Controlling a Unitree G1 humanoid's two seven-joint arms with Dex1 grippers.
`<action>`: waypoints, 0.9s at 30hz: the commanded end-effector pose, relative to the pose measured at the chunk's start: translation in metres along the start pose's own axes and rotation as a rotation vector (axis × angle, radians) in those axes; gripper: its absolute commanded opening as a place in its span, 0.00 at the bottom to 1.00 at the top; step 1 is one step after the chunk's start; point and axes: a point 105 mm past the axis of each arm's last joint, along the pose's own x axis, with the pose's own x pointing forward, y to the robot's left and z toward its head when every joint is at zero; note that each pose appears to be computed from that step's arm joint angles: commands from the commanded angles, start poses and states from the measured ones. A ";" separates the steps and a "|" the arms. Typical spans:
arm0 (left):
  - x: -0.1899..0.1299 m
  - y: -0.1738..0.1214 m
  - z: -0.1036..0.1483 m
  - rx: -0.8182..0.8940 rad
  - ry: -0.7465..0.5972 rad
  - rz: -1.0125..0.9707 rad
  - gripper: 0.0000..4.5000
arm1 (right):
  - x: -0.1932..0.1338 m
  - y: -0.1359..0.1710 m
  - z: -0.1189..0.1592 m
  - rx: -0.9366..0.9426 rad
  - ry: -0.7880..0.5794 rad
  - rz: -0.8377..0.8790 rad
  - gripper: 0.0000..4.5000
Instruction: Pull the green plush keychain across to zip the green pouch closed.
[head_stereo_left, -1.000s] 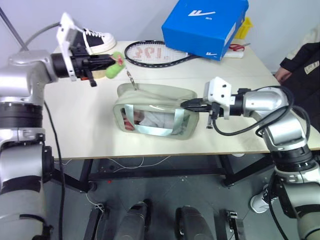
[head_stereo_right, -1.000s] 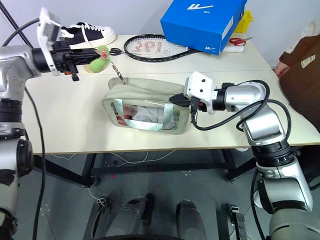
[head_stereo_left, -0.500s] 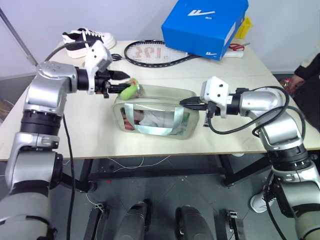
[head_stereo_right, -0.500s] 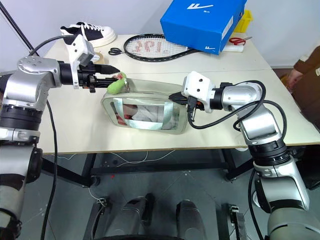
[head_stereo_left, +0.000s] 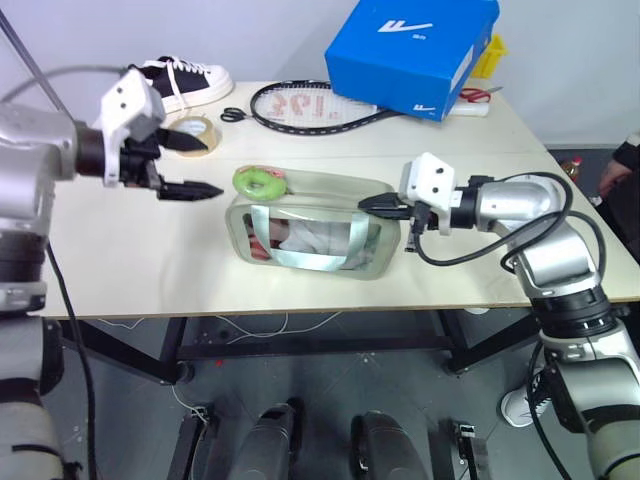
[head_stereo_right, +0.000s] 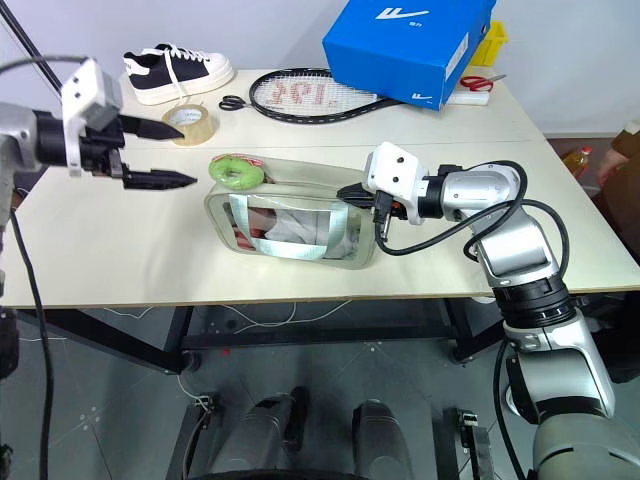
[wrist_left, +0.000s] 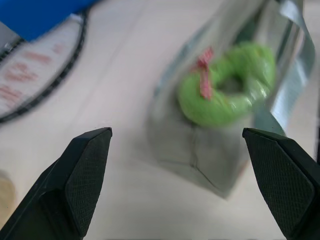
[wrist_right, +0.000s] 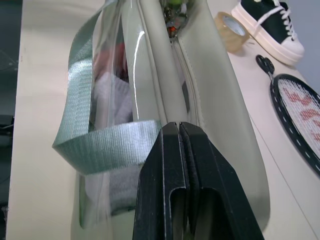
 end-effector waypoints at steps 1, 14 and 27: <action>0.003 -0.011 0.017 0.001 -0.092 -0.005 0.99 | 0.002 -0.001 0.007 -0.025 -0.015 0.013 0.00; 0.027 -0.023 -0.010 -0.010 -0.029 -0.005 0.25 | 0.003 -0.003 0.009 -0.031 -0.014 0.017 0.00; 0.035 -0.024 -0.005 -0.014 -0.069 -0.001 0.00 | 0.001 -0.016 0.035 0.008 -0.057 -0.003 0.32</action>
